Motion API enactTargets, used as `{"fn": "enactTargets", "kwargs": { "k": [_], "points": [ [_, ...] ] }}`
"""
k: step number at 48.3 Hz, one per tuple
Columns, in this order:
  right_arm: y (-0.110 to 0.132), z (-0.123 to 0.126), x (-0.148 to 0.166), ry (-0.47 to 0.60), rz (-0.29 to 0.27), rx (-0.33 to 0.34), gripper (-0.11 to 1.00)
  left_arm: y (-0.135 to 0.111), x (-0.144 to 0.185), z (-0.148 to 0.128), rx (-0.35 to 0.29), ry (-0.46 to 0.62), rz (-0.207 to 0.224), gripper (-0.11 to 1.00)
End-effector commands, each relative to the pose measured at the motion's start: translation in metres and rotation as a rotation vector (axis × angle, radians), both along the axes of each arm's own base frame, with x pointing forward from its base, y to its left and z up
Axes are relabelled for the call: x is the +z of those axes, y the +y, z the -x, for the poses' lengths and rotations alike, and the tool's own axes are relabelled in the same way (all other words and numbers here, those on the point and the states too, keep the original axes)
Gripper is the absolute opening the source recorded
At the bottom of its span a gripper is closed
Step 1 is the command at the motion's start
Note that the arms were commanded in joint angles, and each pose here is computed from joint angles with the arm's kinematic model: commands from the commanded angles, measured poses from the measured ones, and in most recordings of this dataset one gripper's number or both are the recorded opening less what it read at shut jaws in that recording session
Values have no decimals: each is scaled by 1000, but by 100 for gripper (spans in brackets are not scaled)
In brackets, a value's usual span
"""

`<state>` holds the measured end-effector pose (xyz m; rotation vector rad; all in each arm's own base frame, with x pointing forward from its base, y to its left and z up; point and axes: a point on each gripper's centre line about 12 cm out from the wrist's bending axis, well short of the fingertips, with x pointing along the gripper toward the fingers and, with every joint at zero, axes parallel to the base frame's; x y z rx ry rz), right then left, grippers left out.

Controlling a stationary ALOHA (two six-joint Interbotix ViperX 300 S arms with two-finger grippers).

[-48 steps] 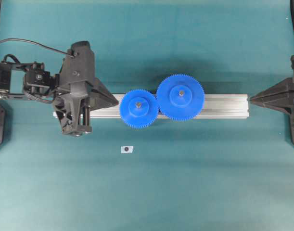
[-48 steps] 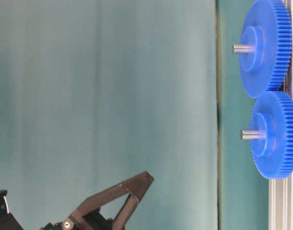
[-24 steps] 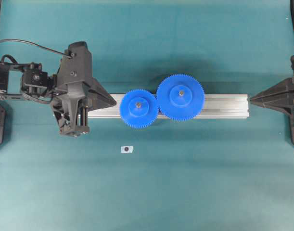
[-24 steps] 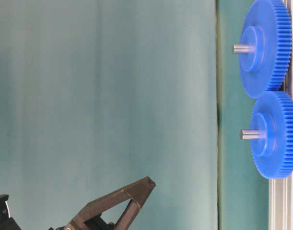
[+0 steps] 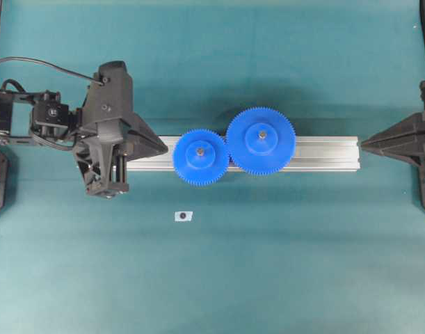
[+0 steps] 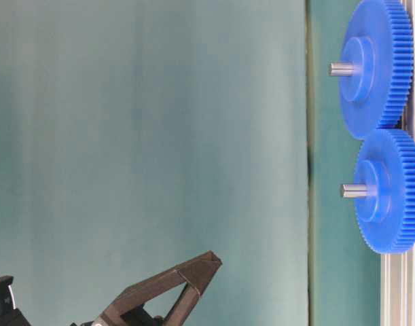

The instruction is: Find the location of the shaft and insert the small gear.

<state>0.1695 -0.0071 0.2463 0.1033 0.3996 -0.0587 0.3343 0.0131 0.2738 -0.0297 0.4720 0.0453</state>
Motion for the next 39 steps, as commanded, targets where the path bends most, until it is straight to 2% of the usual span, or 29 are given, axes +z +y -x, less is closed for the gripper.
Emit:
{"fn": "enactTargets", "kwargs": {
  "k": [1,39],
  "points": [
    [0,-2,3,-6,-8,-5,2,-2,10,1,-5,-34,-1,-1],
    [0,-1,3,-6,-8,-5,2,-2,8,0,-5,-28,-1,-1]
  ]
}}
